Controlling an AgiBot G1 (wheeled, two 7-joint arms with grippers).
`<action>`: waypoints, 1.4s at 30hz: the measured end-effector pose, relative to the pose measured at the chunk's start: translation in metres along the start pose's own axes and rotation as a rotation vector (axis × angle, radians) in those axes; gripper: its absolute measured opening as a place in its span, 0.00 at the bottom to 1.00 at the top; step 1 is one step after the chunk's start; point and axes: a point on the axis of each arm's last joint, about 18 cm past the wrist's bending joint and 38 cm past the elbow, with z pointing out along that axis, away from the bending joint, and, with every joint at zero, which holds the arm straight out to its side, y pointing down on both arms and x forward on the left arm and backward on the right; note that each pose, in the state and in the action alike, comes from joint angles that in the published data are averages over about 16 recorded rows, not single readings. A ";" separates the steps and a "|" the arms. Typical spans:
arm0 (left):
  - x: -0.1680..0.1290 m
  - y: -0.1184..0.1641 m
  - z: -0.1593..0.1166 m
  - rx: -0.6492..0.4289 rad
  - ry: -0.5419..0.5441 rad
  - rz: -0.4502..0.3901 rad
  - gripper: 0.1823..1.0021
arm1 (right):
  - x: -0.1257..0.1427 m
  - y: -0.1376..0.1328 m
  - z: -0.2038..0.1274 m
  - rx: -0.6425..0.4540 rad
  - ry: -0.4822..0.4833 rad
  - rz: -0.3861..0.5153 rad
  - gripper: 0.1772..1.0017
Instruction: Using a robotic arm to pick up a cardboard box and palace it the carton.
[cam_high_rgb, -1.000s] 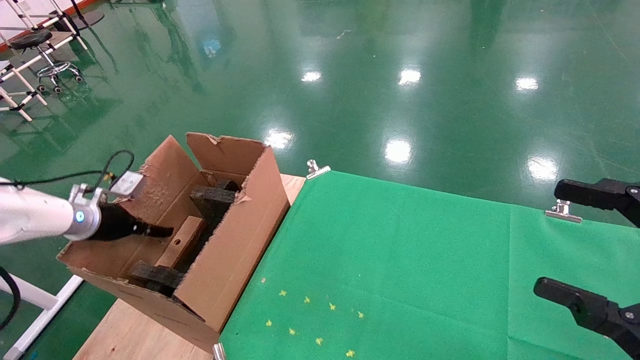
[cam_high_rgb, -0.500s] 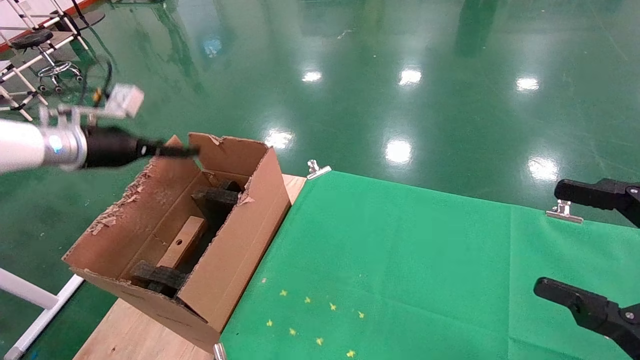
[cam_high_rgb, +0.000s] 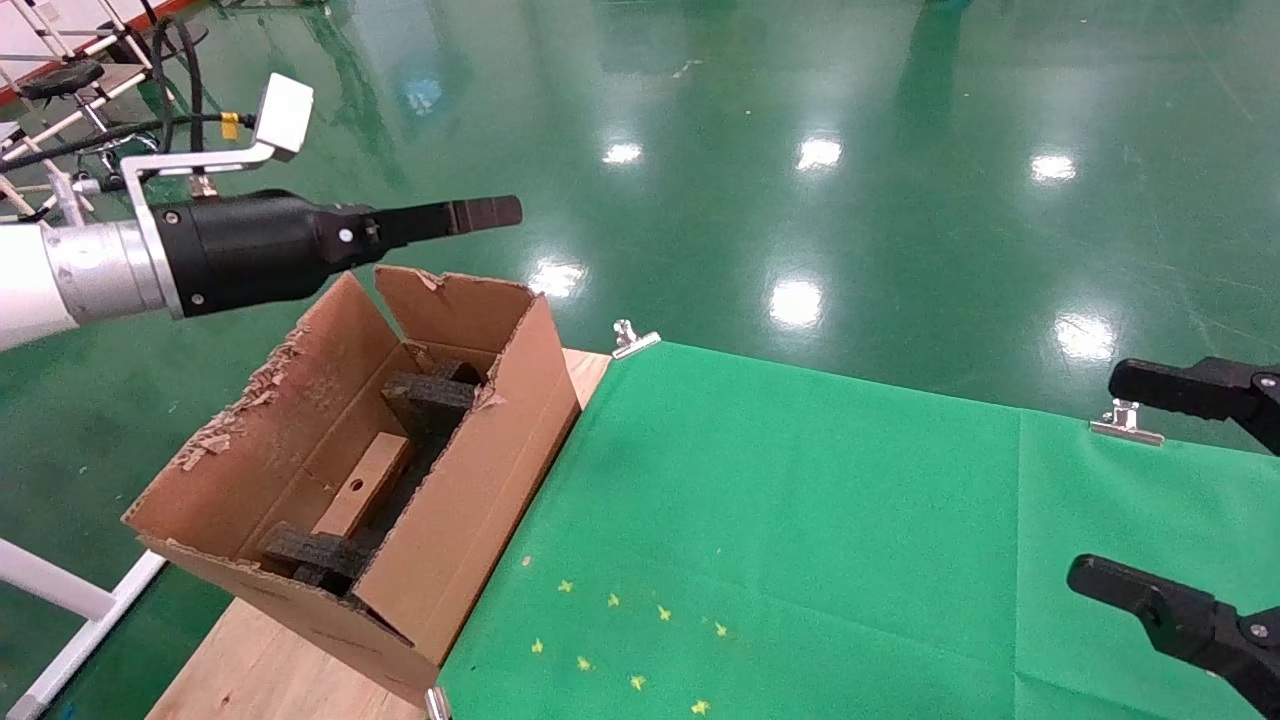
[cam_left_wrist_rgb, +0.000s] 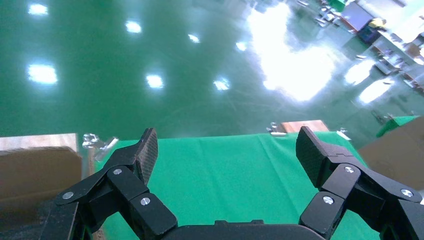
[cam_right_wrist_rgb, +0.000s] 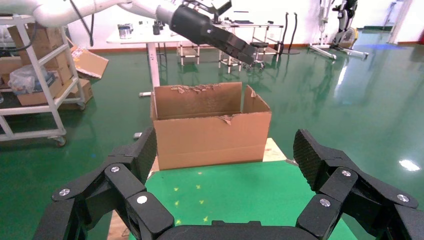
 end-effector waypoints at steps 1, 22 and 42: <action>0.003 0.000 0.000 0.005 0.015 -0.008 1.00 | 0.000 0.000 0.000 0.000 0.000 0.000 1.00; 0.050 0.019 0.012 0.000 0.213 0.126 1.00 | 0.000 0.000 0.000 0.000 0.000 0.000 1.00; 0.112 0.049 0.016 0.021 0.480 0.366 1.00 | 0.000 0.000 0.000 0.000 0.000 0.000 1.00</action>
